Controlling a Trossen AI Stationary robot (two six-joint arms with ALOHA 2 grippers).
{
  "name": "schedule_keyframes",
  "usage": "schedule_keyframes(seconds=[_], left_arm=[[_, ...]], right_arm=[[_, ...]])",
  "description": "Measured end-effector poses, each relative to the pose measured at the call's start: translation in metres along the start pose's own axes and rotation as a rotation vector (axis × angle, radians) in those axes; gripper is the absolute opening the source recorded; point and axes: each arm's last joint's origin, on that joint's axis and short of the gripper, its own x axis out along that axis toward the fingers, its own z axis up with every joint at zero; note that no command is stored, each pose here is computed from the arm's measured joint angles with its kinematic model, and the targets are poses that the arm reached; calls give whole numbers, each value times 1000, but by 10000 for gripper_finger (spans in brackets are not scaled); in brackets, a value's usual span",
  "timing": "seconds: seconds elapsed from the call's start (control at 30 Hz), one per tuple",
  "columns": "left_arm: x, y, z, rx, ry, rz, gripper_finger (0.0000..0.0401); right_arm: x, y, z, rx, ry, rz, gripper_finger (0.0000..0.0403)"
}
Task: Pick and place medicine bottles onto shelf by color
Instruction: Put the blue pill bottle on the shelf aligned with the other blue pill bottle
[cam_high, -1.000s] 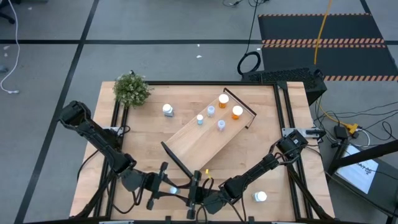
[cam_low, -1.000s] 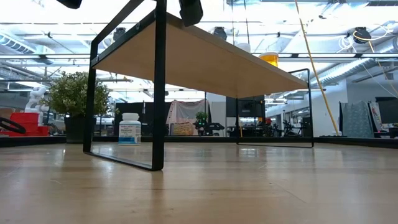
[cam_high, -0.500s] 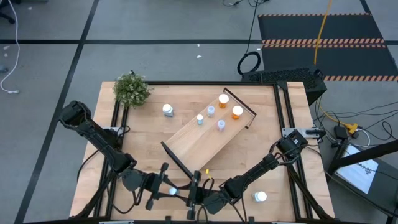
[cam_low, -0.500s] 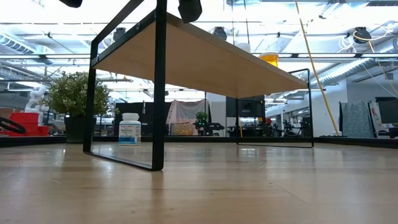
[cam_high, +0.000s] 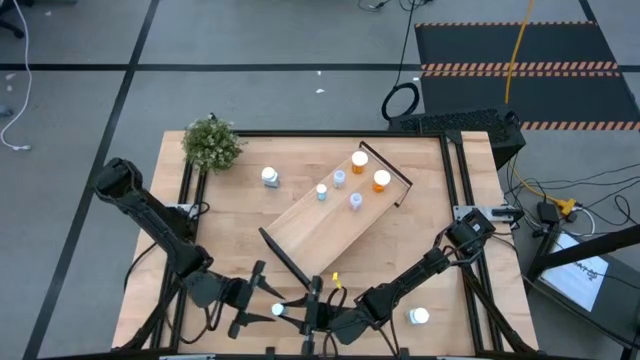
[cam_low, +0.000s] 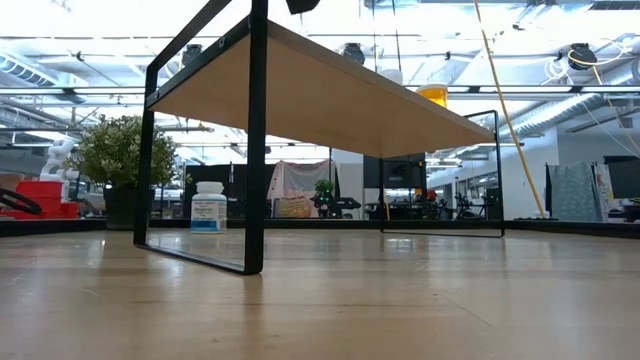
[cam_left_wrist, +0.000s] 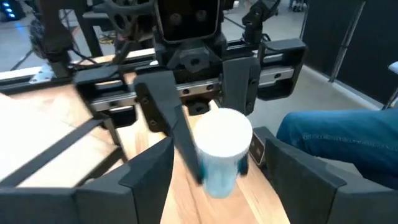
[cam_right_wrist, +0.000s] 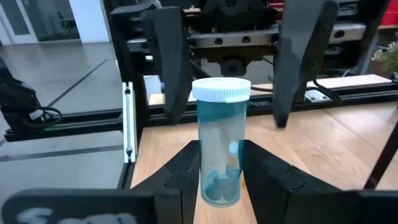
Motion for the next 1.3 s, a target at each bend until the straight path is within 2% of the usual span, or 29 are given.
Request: schedule_keyframes(seconds=[0.27,0.53,0.7,0.83,0.93,1.07,1.3], left_arm=[[-32,-2,14,20,-7,85,257],[-58,16,36,41,-70,159,257],[-77,32,51,44,-128,203,257],[-91,44,60,28,-170,229,257],[-98,52,65,35,-194,251,257],[-103,61,68,53,-209,291,257],[-101,73,64,59,-156,349,257]], right_arm=[[-6,6,15,-25,-81,25,107],[-29,-4,66,-119,-34,9,107],[-52,-20,101,-219,20,-126,107],[-68,-32,117,-264,48,-205,107],[-80,-42,117,-274,49,-241,107],[-92,-61,98,-244,56,-271,107],[-107,-107,65,-84,-63,-326,107]])
